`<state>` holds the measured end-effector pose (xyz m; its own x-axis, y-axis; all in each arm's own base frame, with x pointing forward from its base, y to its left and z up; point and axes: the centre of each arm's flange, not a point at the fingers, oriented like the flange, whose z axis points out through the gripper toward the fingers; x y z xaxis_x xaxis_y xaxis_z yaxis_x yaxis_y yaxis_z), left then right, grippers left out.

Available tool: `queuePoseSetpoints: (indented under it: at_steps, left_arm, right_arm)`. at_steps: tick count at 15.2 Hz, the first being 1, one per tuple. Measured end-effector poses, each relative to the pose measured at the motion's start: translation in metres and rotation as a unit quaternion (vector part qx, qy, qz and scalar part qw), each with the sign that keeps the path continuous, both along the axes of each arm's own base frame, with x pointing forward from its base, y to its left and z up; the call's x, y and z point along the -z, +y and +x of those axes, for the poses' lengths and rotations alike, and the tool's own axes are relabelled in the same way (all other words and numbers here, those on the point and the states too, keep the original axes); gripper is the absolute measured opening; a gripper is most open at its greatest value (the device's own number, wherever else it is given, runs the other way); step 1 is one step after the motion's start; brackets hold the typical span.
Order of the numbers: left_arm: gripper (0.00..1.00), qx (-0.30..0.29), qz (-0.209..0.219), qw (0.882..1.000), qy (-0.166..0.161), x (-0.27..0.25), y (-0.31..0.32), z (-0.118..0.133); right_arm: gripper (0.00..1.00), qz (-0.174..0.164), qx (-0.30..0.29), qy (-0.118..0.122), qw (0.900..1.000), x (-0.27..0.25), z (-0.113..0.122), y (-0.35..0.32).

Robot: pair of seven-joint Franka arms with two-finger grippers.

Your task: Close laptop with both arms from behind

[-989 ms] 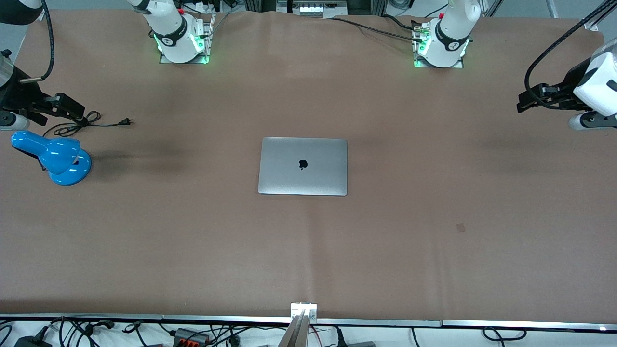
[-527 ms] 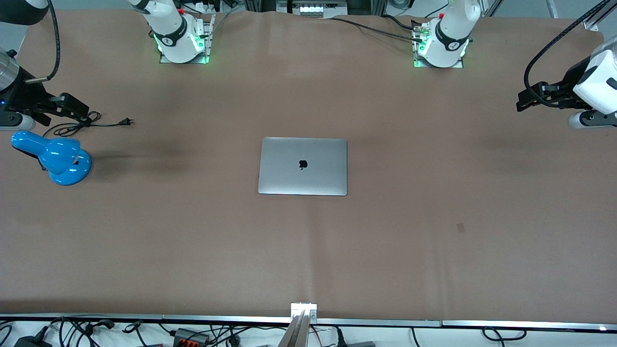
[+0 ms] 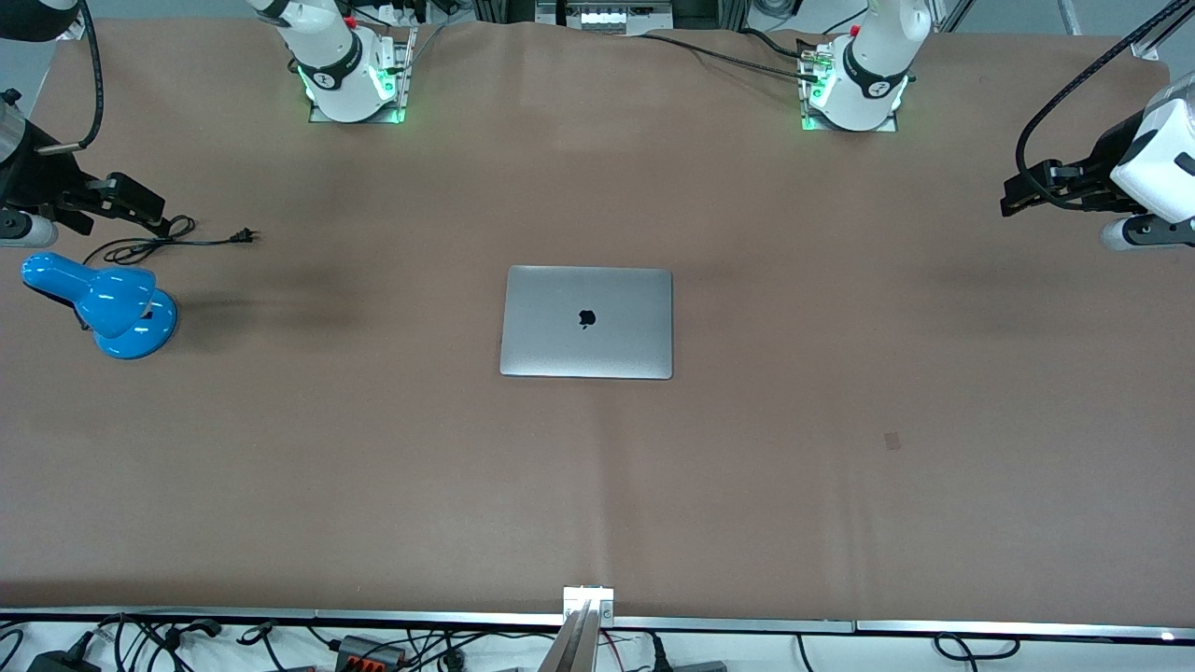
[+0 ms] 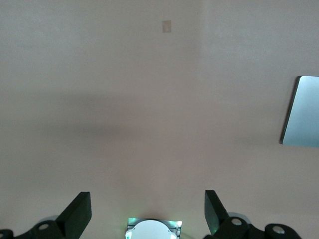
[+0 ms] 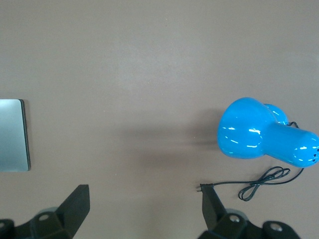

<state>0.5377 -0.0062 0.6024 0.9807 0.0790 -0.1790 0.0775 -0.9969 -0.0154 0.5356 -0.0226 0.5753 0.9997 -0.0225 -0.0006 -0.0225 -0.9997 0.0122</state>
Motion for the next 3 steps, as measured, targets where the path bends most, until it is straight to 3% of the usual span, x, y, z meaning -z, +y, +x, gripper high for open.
queuePoseSetpoints:
  at_steps: [3]
  left_arm:
    - [1.0, -0.002, 0.0, 1.0, 0.0, 0.0004, 0.0018, 0.0]
  right_arm:
    - [1.0, 0.0, 0.0, 0.001, 1.0, -0.0002, -0.0007, 0.0]
